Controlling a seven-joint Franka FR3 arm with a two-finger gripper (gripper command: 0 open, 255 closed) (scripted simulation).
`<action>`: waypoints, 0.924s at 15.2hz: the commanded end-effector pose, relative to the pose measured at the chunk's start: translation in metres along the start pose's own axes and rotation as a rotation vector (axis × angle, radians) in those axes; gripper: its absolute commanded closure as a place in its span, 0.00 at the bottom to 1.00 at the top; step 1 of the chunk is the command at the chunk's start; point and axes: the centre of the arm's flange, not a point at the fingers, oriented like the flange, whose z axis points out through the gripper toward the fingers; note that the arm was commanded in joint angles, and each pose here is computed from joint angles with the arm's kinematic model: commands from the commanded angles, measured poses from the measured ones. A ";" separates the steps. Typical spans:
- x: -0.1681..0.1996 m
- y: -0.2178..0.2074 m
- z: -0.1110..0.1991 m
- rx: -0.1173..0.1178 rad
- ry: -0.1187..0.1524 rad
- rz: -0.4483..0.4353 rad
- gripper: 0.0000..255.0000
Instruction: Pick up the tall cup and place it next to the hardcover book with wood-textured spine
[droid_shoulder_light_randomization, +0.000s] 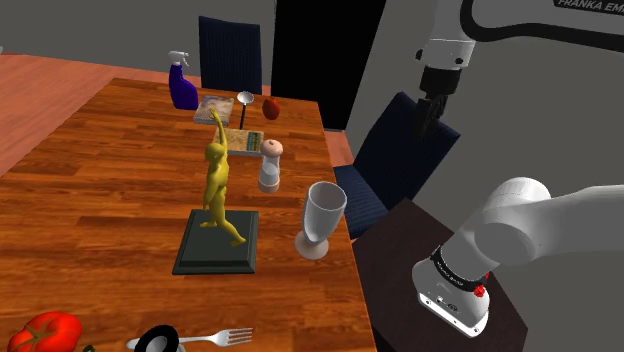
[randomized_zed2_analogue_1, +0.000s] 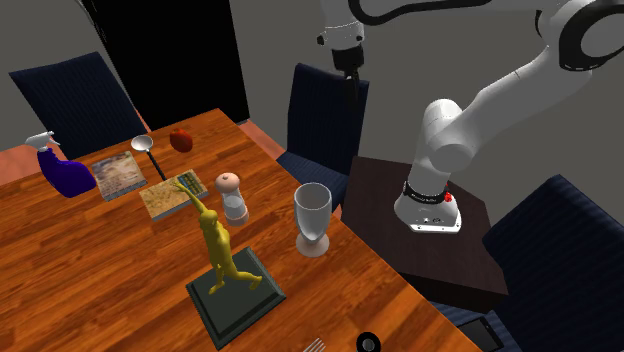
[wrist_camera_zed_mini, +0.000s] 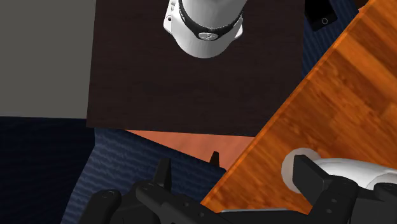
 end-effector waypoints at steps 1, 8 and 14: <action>0.000 0.000 0.000 0.000 0.000 0.000 0.00; 0.041 -0.078 0.034 -0.032 0.028 -0.016 0.00; 0.076 -0.144 0.064 -0.059 0.052 -0.029 0.00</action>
